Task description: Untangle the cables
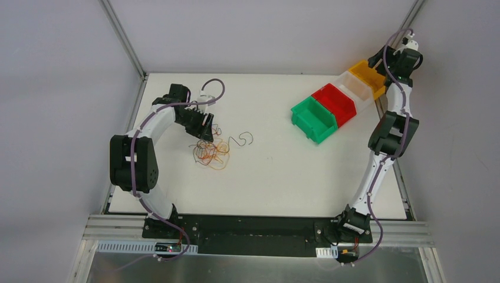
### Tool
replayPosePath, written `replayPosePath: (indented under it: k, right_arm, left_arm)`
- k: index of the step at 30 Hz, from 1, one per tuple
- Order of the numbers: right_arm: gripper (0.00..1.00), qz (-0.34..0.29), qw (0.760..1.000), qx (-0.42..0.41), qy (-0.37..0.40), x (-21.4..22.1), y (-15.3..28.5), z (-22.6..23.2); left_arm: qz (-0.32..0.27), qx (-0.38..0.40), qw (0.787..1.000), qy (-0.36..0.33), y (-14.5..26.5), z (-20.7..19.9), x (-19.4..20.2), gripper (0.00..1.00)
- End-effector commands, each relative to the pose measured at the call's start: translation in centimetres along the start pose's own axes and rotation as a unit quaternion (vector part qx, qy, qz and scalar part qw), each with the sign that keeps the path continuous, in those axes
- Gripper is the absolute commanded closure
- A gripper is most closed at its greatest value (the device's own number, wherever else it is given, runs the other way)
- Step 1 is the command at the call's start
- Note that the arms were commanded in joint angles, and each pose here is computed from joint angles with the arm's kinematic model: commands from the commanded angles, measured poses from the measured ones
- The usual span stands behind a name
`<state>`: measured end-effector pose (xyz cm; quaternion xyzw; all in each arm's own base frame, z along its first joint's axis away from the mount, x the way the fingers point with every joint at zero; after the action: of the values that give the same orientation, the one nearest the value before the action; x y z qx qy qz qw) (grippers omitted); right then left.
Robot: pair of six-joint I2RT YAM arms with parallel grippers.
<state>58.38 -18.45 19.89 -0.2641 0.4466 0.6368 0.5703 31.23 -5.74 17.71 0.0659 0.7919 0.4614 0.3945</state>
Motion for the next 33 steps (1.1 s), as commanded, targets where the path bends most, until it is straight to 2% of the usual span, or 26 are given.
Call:
replayPosePath:
  k: [1, 3, 6, 9, 12, 15, 20, 24, 27, 30, 33]
  right_arm:
    - [0.21, -0.076, 0.993, -0.09, 0.022, -9.0, 6.8, 7.6]
    - [0.17, -0.047, 0.993, -0.111, 0.019, -9.7, 9.3, 9.6]
    - [0.12, 0.039, 0.989, -0.141, 0.011, -8.5, 12.9, 13.1]
    - [0.09, 0.151, 0.974, -0.17, 0.015, -4.8, 16.2, 16.7]
    - [0.08, 0.259, 0.946, -0.195, 0.021, 0.0, 19.2, 20.2]
    - [0.09, 0.347, 0.909, -0.227, 0.041, 5.1, 21.4, 23.8]
    - [0.19, 0.47, 0.838, -0.269, 0.065, 14.2, 23.3, 29.7]
    - [0.2, 0.514, 0.798, -0.293, 0.119, 21.1, 24.2, 33.9]
    - [0.2, 0.526, 0.778, -0.301, 0.168, 25.0, 24.5, 36.5]
    - [0.19, 0.527, 0.766, -0.298, 0.217, 28.0, 24.4, 38.4]
    - [0.16, 0.512, 0.768, -0.282, 0.259, 30.4, 23.9, 39.0]
  left_arm:
    - [-0.017, -0.001, 1.0, -0.015, 0.9, -0.4, -1.2, 0.45]
    - [-0.023, 0.001, 1.0, -0.019, 1.2, -0.7, -1.2, 0.44]
    - [-0.029, -0.002, 1.0, -0.006, 1.7, -1.2, -1.1, 0.43]
    - [-0.035, 0.0, 0.997, 0.071, 2.1, -0.9, -0.9, 0.43]
    - [-0.043, 0.008, 0.988, 0.149, 2.3, -0.5, -0.3, 0.43]
    - [-0.048, 0.001, 0.983, 0.177, 2.7, -0.6, 0.7, 0.44]
    - [-0.066, -0.011, 0.957, 0.281, 4.0, 1.0, 3.1, 0.46]
    - [-0.078, -0.038, 0.944, 0.318, 4.6, 2.5, 4.1, 0.47]
    - [-0.063, -0.051, 0.94, 0.332, 4.1, 3.1, 4.6, 0.47]
    - [-0.049, -0.04, 0.933, 0.354, 3.3, 3.2, 5.4, 0.45]
    - [-0.044, -0.027, 0.93, 0.363, 2.6, 3.0, 6.0, 0.44]
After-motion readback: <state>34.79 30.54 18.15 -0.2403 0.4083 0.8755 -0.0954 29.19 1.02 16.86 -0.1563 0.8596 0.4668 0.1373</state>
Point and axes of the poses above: each gripper's point midway between its finger pads, its own y axis back along the fingers, its own z axis along the line the jaws close on, x = y × z, the point moved 10 cm from there along y, back along the fingers, and after that the axes turned 8 degrees about -y, right-handed, at the moved point
